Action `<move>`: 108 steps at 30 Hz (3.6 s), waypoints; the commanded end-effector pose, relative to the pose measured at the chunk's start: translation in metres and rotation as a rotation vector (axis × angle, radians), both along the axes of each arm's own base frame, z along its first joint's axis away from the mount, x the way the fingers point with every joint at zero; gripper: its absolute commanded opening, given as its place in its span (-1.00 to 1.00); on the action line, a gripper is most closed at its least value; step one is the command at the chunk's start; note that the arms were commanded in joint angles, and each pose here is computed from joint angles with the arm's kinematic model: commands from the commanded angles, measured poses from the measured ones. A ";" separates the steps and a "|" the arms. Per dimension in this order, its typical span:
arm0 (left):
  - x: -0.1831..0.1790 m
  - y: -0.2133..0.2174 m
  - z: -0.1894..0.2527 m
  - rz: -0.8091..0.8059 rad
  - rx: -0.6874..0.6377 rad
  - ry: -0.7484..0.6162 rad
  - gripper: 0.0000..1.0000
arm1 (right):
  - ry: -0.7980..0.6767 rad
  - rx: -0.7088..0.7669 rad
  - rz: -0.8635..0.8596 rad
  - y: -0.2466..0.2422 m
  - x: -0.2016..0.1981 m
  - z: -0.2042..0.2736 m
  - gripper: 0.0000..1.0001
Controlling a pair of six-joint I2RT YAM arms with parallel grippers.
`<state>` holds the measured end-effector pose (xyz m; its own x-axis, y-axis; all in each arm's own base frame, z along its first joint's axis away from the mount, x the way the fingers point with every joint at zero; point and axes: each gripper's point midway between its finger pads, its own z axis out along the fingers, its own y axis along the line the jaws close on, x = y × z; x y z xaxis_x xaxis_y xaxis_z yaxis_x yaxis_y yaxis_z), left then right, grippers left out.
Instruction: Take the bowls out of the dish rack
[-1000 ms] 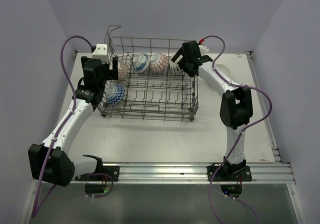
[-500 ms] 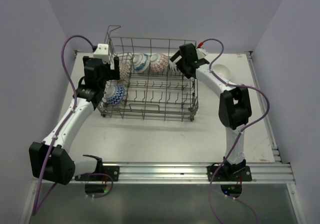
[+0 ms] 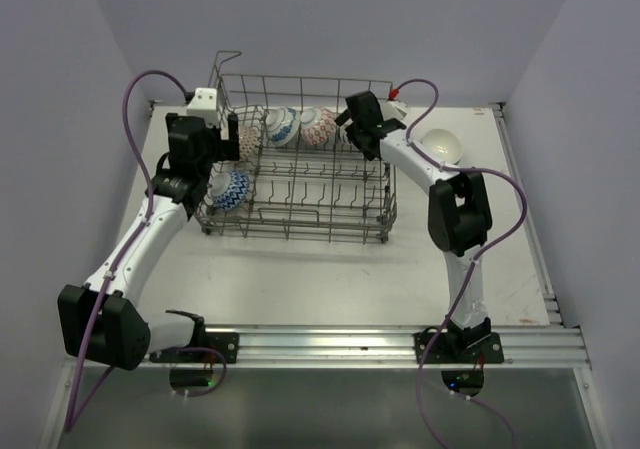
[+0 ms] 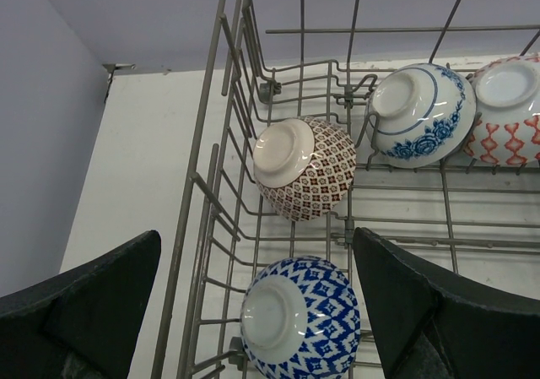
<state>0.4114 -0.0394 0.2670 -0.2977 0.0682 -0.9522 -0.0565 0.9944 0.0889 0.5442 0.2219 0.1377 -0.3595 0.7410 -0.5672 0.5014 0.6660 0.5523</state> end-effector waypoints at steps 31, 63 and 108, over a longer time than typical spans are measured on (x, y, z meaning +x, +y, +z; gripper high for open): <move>0.006 -0.010 0.022 -0.033 -0.053 -0.048 1.00 | -0.052 0.019 -0.209 -0.013 0.015 -0.025 0.89; 0.007 -0.014 0.020 -0.047 -0.067 -0.041 1.00 | -0.284 0.079 -0.138 -0.012 0.017 0.026 0.15; 0.004 -0.018 0.022 -0.049 -0.049 -0.045 1.00 | -0.523 -0.014 0.129 -0.014 -0.018 0.172 -0.04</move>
